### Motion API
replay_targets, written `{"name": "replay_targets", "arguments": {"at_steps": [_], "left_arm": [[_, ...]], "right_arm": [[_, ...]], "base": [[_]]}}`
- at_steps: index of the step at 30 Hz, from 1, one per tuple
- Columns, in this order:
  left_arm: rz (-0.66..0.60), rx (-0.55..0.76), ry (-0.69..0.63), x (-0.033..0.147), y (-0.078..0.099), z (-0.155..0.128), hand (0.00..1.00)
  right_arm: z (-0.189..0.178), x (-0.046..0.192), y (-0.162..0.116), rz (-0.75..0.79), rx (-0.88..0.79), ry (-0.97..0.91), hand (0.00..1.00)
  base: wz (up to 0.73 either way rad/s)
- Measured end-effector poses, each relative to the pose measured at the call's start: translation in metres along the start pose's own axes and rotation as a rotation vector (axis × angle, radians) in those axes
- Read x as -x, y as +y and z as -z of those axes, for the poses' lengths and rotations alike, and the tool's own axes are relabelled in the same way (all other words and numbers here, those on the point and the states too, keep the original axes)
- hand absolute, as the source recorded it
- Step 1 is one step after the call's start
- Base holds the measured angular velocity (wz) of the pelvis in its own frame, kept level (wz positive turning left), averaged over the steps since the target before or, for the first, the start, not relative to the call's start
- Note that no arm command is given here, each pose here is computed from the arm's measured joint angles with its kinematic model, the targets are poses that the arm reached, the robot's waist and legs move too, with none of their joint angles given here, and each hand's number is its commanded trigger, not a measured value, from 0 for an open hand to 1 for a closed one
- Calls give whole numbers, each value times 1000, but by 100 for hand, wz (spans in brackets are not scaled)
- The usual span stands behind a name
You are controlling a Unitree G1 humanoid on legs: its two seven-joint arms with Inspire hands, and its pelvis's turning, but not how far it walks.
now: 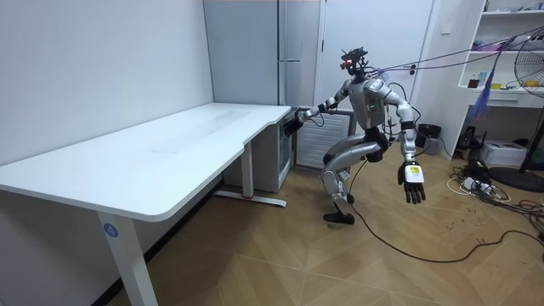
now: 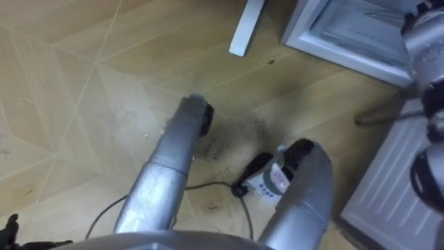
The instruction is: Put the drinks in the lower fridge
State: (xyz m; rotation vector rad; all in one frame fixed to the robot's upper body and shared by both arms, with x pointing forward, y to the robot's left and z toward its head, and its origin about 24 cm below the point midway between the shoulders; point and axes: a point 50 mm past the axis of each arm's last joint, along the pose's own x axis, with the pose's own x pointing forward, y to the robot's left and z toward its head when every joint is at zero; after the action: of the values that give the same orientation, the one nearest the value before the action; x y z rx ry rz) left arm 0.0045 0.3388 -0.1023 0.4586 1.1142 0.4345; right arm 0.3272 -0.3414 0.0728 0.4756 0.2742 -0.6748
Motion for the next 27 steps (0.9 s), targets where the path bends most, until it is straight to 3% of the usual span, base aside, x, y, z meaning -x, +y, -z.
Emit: {"name": "replay_targets", "arguments": {"at_steps": [2, 9, 12, 14, 19, 27], "left_arm": [[0, 1, -5, -2, 1, -3, 0], [27, 9, -9, -16, 2, -19, 0], [64, 19, -43, -20, -4, -31, 0], [111, 15, -59, -22, -13, -38, 0], [161, 30, -25, -26, -32, -40, 0], [219, 19, -12, -20, -61, -33, 0]], "right_arm": [[14, -1, -23, -16, 138, 17, 0], [50, 10, -58, -236, 553, 104, 0], [62, 16, -71, -326, 671, 159, 0], [78, 22, -94, -353, 747, 256, 0], [123, 46, -141, -368, 787, 485, 0], [206, 103, -175, -401, 632, 758, 0]], "base": [[12], [-6], [5], [5], [5], [-9]]}}
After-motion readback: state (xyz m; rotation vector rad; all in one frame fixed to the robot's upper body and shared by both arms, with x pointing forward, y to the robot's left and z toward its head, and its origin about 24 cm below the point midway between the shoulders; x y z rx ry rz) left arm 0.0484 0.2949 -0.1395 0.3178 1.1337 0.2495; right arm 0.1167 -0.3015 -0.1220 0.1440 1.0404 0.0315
